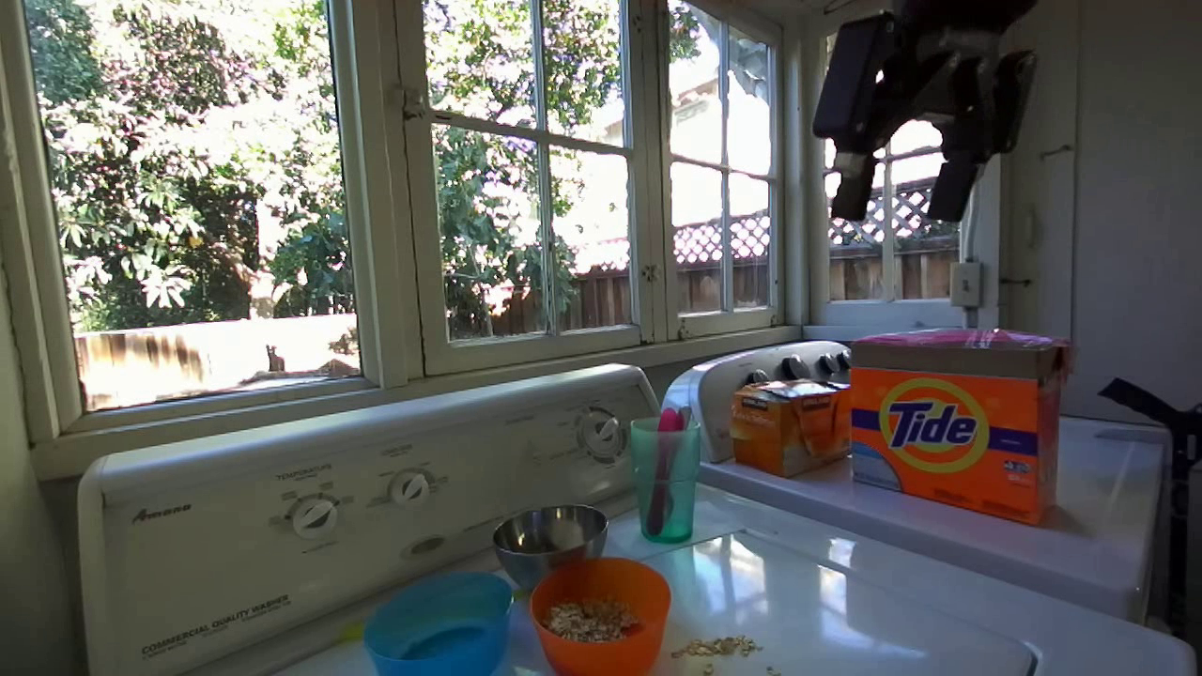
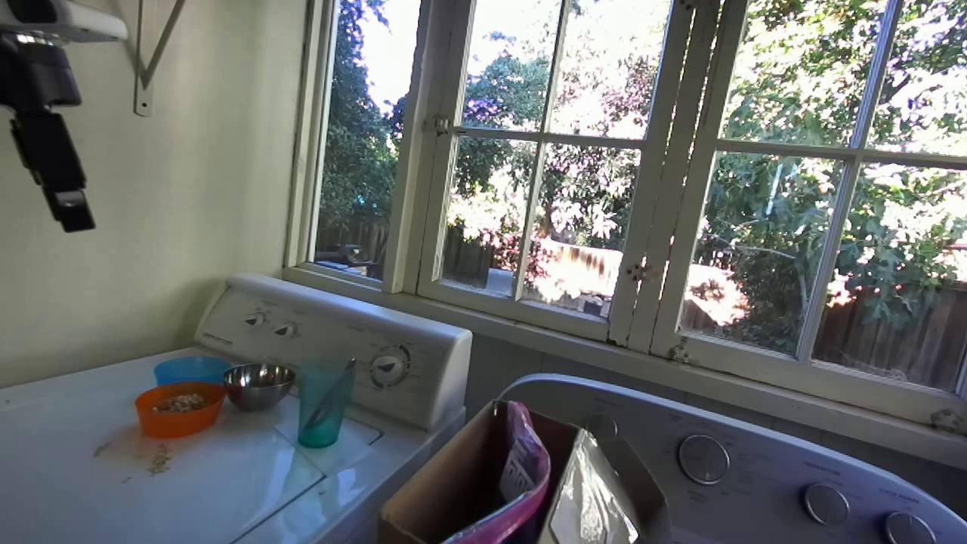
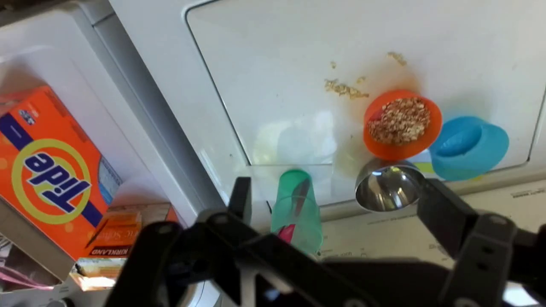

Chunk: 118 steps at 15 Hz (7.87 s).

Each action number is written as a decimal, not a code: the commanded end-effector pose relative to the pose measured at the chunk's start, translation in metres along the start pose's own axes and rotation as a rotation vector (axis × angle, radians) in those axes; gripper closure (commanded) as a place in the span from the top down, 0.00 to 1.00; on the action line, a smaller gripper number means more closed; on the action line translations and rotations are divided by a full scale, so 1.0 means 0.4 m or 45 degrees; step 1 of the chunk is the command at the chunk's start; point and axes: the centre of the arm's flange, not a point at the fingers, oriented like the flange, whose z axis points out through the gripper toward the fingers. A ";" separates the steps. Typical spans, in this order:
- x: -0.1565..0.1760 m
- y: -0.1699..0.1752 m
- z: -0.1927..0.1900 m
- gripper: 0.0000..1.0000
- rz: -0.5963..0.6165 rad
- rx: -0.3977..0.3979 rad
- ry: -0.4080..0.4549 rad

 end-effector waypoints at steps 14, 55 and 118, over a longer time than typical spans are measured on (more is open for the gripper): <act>0.258 0.139 0.221 1.00 -0.214 0.215 0.040; 0.595 0.351 0.534 1.00 -0.375 0.441 0.010; 0.620 0.255 0.728 0.01 -0.576 0.603 -0.042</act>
